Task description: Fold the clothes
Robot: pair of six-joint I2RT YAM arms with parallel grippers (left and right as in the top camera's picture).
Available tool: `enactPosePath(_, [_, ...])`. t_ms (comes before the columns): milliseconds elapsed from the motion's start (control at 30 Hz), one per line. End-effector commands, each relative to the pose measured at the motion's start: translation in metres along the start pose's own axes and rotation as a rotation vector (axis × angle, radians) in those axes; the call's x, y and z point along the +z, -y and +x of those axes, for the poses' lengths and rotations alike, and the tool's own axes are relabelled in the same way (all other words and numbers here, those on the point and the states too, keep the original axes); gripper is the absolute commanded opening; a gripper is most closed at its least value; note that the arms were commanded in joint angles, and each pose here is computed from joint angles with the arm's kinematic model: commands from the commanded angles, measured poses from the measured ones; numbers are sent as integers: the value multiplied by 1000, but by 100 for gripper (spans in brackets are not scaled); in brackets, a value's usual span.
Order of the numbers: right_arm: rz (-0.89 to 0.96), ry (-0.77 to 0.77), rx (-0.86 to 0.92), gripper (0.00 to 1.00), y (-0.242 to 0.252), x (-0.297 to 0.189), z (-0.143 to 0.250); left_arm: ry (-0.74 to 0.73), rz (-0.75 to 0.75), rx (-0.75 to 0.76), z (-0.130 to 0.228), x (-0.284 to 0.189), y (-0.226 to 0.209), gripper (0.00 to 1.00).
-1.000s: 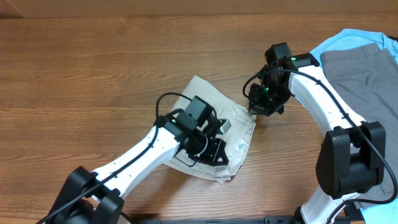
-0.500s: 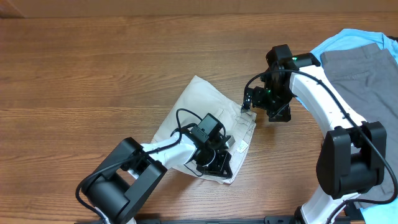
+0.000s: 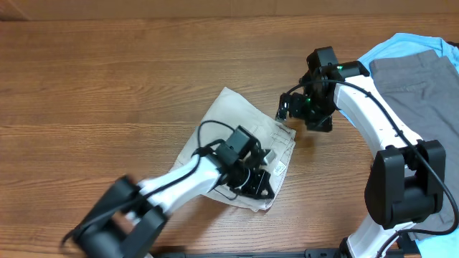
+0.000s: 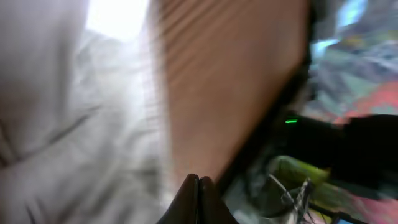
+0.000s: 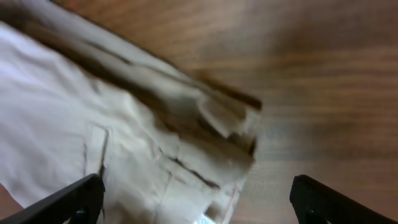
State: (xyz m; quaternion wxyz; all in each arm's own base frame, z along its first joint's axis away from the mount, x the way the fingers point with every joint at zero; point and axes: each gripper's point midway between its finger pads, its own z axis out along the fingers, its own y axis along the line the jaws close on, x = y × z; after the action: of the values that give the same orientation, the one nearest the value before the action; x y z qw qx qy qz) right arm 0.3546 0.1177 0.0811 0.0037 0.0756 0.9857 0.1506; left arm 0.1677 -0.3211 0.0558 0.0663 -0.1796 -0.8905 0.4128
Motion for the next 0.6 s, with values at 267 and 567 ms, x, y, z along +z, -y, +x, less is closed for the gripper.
enactPosePath(267, [-40, 133, -36, 100, -11, -7, -34, 187, -209, -38, -10, -51, -1, 4])
enactPosePath(567, [-40, 134, -36, 100, -11, -7, -34, -3, -205, -131, 12, -5, -30, 4])
